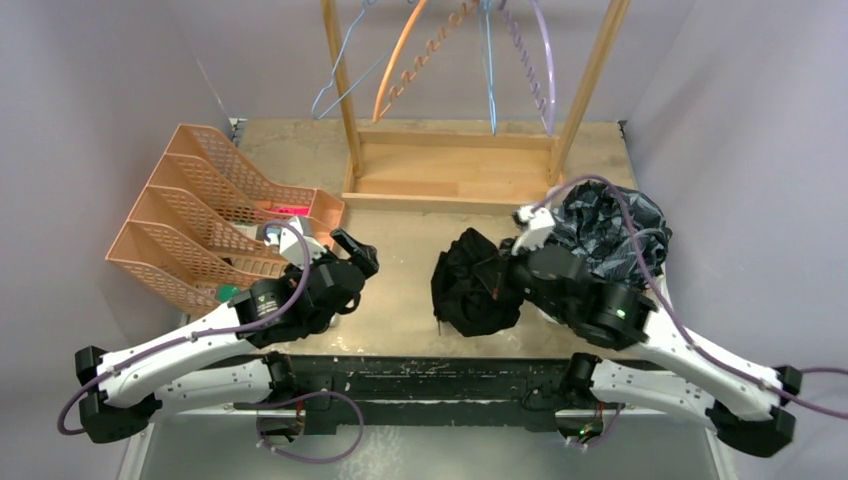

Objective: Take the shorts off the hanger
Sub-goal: Place the shorts at the center of the board, then pick up the shorts at the center of the board.

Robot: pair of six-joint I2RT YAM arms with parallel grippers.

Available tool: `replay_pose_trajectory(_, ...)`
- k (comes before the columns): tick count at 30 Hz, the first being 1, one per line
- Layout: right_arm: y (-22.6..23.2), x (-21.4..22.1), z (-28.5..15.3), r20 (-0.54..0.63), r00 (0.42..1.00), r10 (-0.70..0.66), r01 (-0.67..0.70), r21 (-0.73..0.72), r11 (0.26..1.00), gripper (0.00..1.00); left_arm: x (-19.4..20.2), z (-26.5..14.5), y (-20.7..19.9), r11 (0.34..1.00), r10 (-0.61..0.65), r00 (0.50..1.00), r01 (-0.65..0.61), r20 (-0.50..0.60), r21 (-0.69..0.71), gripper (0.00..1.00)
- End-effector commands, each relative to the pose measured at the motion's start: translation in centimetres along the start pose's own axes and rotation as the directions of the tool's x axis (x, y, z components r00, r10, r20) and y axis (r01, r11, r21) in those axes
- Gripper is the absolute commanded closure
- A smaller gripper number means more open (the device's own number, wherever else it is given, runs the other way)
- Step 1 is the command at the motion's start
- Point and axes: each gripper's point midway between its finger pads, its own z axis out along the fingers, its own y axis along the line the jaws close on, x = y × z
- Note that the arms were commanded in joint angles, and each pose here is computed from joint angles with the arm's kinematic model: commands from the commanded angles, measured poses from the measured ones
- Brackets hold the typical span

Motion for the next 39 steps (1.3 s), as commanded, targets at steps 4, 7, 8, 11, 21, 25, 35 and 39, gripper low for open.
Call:
replay_pose_trajectory(4,-4.5,5.4,7.1,-0.192,0.98,0.055,0.018,0.359,0.933,0.94,-0.9,-0.3,-1.3,0.998,-0.044,0.999,0.043,0.018,0.035,0.15)
replay_pose_trajectory(7,-7.2,6.2,9.8,-0.207,0.973,0.103,-0.009,0.413,0.911,0.79,-0.9,-0.4,-1.5,0.999,-0.036,0.999,0.036,0.01,0.037,0.15)
replay_pose_trajectory(8,-7.2,6.6,10.6,-0.212,0.972,0.097,-0.003,0.405,0.914,0.7,-0.8,-0.4,-1.5,0.999,-0.034,0.999,0.033,0.006,0.038,0.15)
replay_pose_trajectory(11,-6.6,8.2,11.7,-0.262,0.961,0.085,0.013,0.351,0.936,0.27,-1.1,-0.6,-1.4,0.999,-0.033,0.999,0.033,0.009,0.039,0.16)
replay_pose_trajectory(21,-9.3,16.2,12.9,-0.495,0.864,0.091,0.133,0.398,0.908,0.01,-1.3,-0.7,-1.0,0.997,-0.058,0.998,0.058,0.017,0.049,0.16)
replay_pose_trajectory(25,-11.8,19.5,13.9,-0.576,0.811,0.103,0.236,0.483,0.844,0.0,-1.0,-0.6,-1.2,0.998,-0.046,0.999,0.046,0.009,0.048,0.16)
replay_pose_trajectory(35,-11.4,19.4,12.3,-0.486,0.86,0.153,0.17,0.558,0.812,0.86,-1.7,-0.9,-0.4,0.997,-0.059,0.998,0.058,0.025,0.046,0.16)
replay_pose_trajectory(39,-10.1,14.4,10.6,-0.361,0.92,0.152,0.081,0.554,0.829,1.0,-1.7,-0.9,-0.2,0.997,-0.06,0.998,0.059,0.03,0.042,0.16)
